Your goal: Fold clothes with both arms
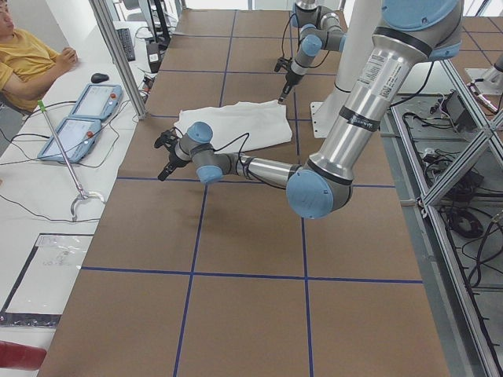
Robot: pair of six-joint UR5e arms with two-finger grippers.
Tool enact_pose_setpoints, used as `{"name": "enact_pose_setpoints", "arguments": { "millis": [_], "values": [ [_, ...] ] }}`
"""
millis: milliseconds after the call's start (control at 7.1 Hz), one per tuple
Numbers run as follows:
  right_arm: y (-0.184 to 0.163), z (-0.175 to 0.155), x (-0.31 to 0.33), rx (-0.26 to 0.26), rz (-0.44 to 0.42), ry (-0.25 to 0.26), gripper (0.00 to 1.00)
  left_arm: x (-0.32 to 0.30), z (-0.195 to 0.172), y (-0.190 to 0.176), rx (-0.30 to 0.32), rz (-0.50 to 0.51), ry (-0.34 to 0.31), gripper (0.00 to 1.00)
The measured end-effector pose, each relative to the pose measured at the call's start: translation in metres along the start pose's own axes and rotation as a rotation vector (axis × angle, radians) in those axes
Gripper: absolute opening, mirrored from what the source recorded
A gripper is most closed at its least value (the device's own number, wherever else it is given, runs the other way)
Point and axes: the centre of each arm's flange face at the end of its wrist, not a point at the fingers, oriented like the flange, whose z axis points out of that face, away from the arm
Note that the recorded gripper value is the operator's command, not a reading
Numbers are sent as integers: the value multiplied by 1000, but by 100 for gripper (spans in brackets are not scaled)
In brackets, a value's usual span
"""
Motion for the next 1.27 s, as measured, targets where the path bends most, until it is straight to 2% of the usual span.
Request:
{"name": "enact_pose_setpoints", "arguments": {
  "millis": [282,563,845,1267],
  "values": [
    [-51,9,1,0,-137,-7,100,0,0,0,1,0,1,100],
    [-85,48,-4,-23,-248,-25,100,0,-1,0,1,-32,2,100],
    [-108,85,-15,-26,-279,-16,100,2,-2,1,-8,-47,19,100],
    [-113,108,-16,-36,-296,23,100,0,-3,6,-20,-51,27,100]
  ]
}}
